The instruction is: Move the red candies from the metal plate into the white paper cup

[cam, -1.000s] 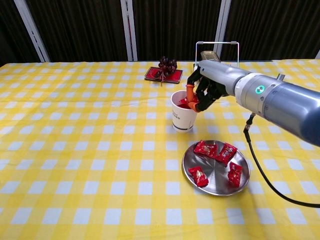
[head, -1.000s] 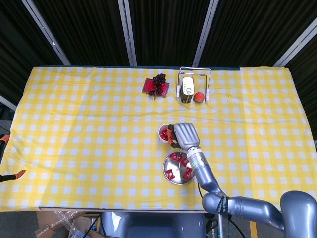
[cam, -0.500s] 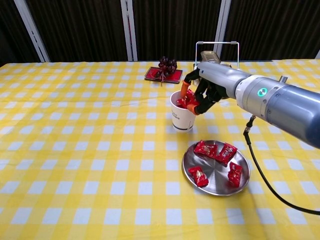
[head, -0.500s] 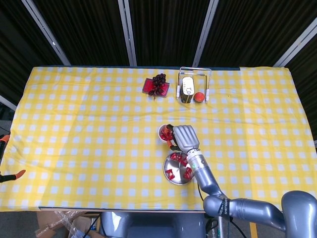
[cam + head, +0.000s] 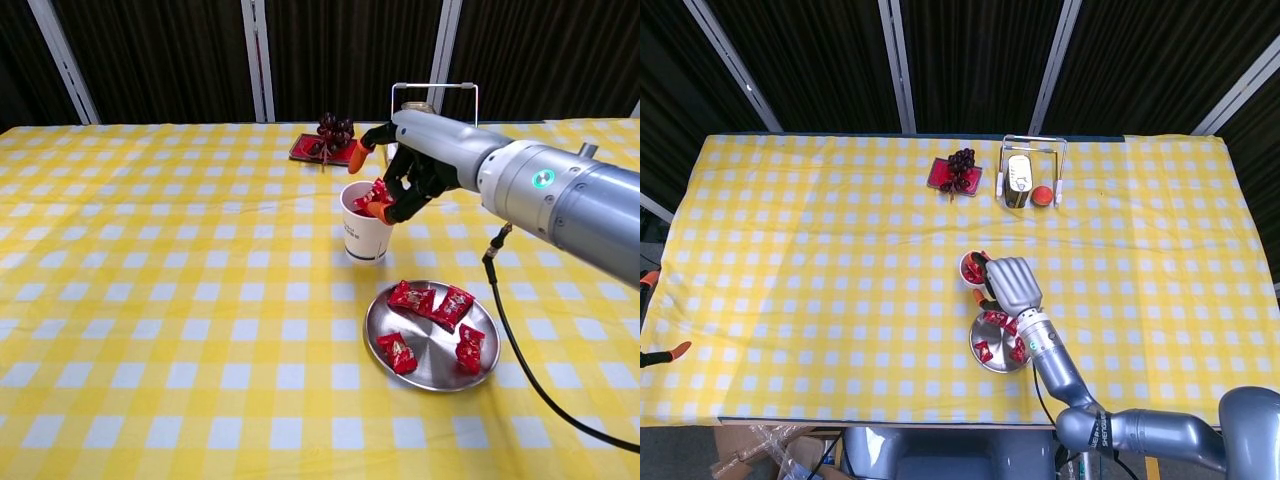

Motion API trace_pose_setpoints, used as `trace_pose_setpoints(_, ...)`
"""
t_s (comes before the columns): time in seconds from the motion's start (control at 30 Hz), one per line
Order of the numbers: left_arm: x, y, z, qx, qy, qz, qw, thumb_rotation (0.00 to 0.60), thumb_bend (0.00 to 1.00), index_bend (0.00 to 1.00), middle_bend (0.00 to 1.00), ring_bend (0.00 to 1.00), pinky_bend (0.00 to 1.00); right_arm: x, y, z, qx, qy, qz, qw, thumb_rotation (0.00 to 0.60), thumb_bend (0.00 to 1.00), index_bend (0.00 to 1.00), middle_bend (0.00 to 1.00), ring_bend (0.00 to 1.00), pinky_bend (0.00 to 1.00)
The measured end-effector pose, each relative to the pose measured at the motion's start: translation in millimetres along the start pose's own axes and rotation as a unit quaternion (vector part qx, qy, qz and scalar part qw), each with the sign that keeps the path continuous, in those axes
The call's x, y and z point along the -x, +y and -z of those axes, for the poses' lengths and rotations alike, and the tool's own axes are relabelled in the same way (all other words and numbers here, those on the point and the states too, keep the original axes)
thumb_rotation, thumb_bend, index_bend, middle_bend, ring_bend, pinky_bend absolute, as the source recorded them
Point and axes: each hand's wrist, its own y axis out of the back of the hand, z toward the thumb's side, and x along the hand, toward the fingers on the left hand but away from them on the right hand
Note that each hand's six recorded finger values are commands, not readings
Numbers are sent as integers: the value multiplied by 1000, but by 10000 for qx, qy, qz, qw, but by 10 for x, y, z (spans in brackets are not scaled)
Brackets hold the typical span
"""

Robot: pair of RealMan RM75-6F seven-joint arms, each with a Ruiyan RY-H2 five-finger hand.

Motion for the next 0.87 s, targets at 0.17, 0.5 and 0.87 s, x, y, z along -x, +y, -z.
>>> trace_pose_setpoints(0.17, 6, 12, -12, 4, -46, -57, 10000, 600, 42, 0, 0, 0, 0, -208, 181, 65, -83, 77, 220, 9997, 600, 447, 302, 814, 947, 999)
trace_pose_setpoints(0.5, 46, 56, -64, -46, -262, -309, 9992, 600, 42, 0, 0, 0, 0, -893, 601, 658, -973, -159, 745, 9923, 600, 446, 129, 448, 450, 562)
trace_pose_setpoints(0.87, 232, 69, -123, -375, -765, -711, 9938, 600, 34, 0, 0, 0, 0, -2064, 821, 1621, -2020, -1169, 779, 9693, 600, 421, 0, 0, 0, 80)
